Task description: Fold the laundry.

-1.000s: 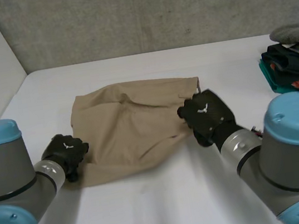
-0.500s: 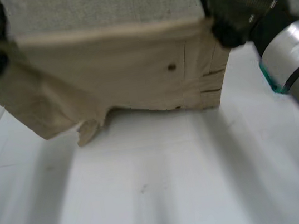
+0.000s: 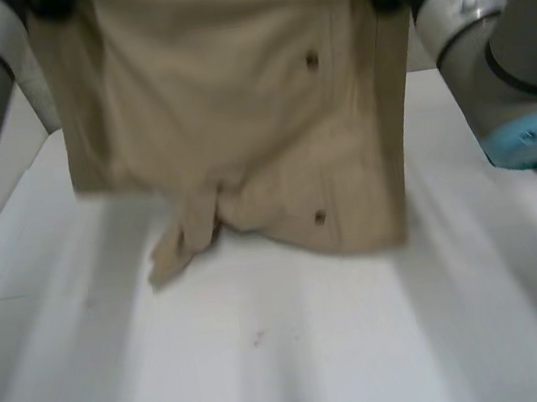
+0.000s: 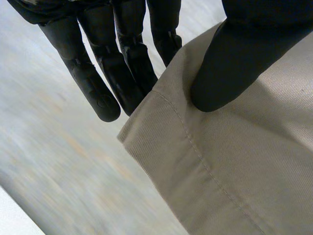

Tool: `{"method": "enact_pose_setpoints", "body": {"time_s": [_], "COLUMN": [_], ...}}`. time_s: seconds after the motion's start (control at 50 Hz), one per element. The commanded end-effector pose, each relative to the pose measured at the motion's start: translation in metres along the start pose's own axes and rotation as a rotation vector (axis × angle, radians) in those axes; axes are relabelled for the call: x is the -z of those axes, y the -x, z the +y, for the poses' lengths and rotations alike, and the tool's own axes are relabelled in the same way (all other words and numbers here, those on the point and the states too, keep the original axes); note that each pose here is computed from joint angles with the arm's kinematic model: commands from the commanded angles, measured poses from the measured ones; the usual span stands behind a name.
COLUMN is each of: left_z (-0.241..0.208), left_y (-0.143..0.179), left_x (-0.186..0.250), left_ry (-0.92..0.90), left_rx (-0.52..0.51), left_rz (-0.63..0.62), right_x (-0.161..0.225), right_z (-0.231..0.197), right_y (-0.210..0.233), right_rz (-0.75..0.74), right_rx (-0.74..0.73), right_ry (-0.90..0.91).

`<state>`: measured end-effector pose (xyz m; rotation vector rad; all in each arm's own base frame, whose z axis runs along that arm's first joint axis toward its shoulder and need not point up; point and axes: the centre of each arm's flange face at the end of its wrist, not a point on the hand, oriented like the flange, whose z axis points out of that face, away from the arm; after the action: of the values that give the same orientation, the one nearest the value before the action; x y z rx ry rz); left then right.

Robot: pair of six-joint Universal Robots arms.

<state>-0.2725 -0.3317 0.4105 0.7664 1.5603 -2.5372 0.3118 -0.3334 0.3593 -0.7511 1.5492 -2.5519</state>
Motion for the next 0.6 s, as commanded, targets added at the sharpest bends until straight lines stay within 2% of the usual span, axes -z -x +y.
{"method": "enact_pose_setpoints", "body": {"time_s": [0.02, 0.1, 0.18, 0.26, 0.34, 0.42, 0.5, 0.6], "left_z": [-0.074, -0.082, -0.065, -0.032, 0.007, 0.054, 0.096, 0.120], "left_y": [0.042, 0.036, 0.018, -0.002, -0.024, -0.055, -0.093, -0.127], "left_x": [-0.012, -0.005, 0.002, 0.011, 0.024, 0.048, 0.082, 0.122], "left_ry": [-0.316, -0.330, -0.263, -0.157, -0.027, 0.131, 0.277, 0.400], "left_rx": [0.067, 0.134, 0.154, 0.140, 0.143, 0.144, 0.152, 0.141], "left_rz": [-0.197, -0.178, -0.114, -0.052, 0.011, 0.105, 0.242, 0.372], "right_x": [-0.030, -0.026, -0.018, -0.006, 0.013, 0.051, 0.084, 0.116], "right_z": [-0.067, -0.074, -0.061, -0.031, 0.011, 0.070, 0.113, 0.151], "right_y": [-0.038, -0.039, -0.029, -0.020, -0.006, 0.014, 0.035, 0.049], "right_rz": [0.278, 0.270, 0.211, 0.160, 0.093, 0.006, -0.100, -0.193], "right_rx": [-0.023, -0.029, -0.030, -0.024, -0.016, -0.011, -0.006, 0.034], "right_ry": [-0.425, -0.418, -0.312, -0.156, 0.016, 0.235, 0.361, 0.464]}}
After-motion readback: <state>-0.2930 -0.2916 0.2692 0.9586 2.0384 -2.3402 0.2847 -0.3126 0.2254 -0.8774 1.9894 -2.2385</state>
